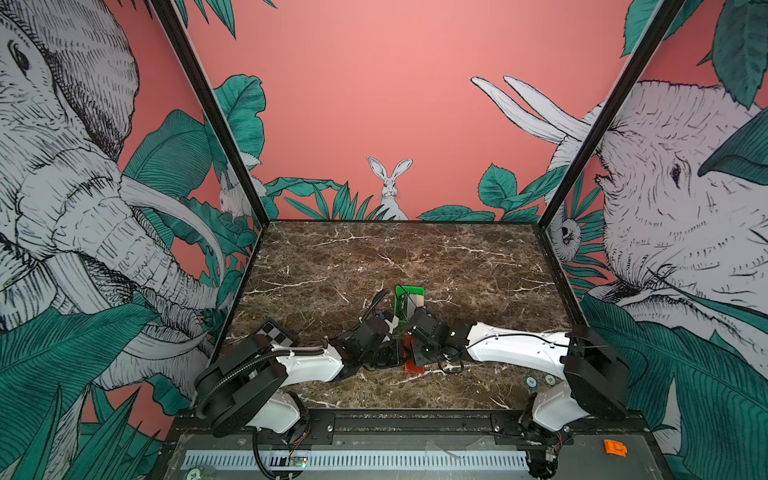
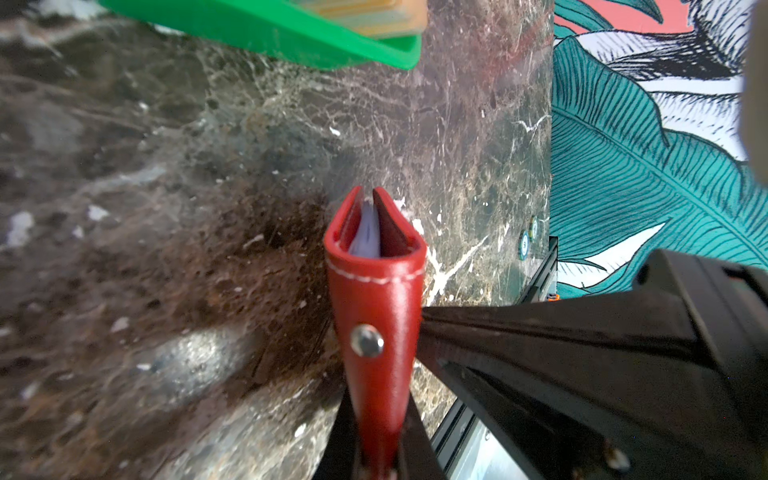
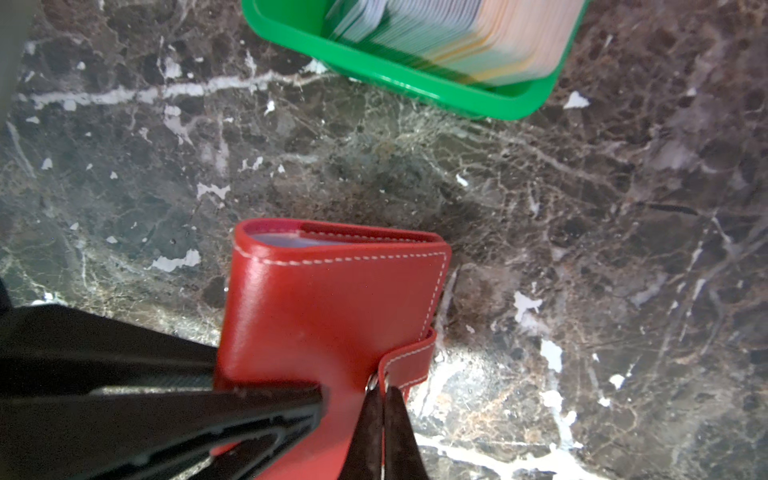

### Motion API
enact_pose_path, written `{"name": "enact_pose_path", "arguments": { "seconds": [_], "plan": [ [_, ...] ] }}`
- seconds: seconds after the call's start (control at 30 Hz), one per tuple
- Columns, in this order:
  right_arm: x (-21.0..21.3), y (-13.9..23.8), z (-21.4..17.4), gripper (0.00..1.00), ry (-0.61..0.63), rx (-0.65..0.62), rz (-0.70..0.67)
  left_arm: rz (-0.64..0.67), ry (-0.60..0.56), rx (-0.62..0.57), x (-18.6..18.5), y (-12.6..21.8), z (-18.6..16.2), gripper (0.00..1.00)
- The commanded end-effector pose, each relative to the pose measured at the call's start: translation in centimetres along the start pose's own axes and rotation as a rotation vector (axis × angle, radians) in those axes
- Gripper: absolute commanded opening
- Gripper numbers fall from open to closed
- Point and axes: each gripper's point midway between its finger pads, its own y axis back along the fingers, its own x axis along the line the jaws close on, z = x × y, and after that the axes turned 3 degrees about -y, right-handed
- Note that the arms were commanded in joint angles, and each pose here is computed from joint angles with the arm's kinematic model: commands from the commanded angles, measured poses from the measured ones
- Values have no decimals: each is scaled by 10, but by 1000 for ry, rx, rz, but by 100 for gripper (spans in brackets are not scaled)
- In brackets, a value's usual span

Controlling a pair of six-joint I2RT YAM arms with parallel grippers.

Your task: Put the credit cards into the card holder

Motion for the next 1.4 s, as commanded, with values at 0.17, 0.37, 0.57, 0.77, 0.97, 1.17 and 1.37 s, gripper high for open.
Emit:
{"name": "enact_pose_path", "arguments": {
  "seconds": [0.17, 0.37, 0.57, 0.77, 0.97, 1.17, 1.37],
  "plan": [
    [-34, -1, -7, 0, -1, 16, -158, -14, -16, -8, -6, 3, 1, 0],
    [-34, -1, -7, 0, -1, 16, -161, -12, -16, -9, -6, 3, 1, 0],
    [-29, 2, -3, 0, -4, -4, -127, -11, -16, -7, -6, 2, 1, 0],
    [-22, 15, 4, 0, 10, -51, -78, 51, -16, 4, 5, 6, -4, 4],
    [-12, 33, 15, 0, 43, -114, -31, 62, -4, -1, 9, 10, -7, 12],
    [-2, 50, 24, 0, 68, -160, 14, 57, 12, -20, 7, 12, -4, 31],
    [9, 64, 30, 0, 91, -185, 37, 34, 13, -31, -2, 14, 1, 49]
  ]
}}
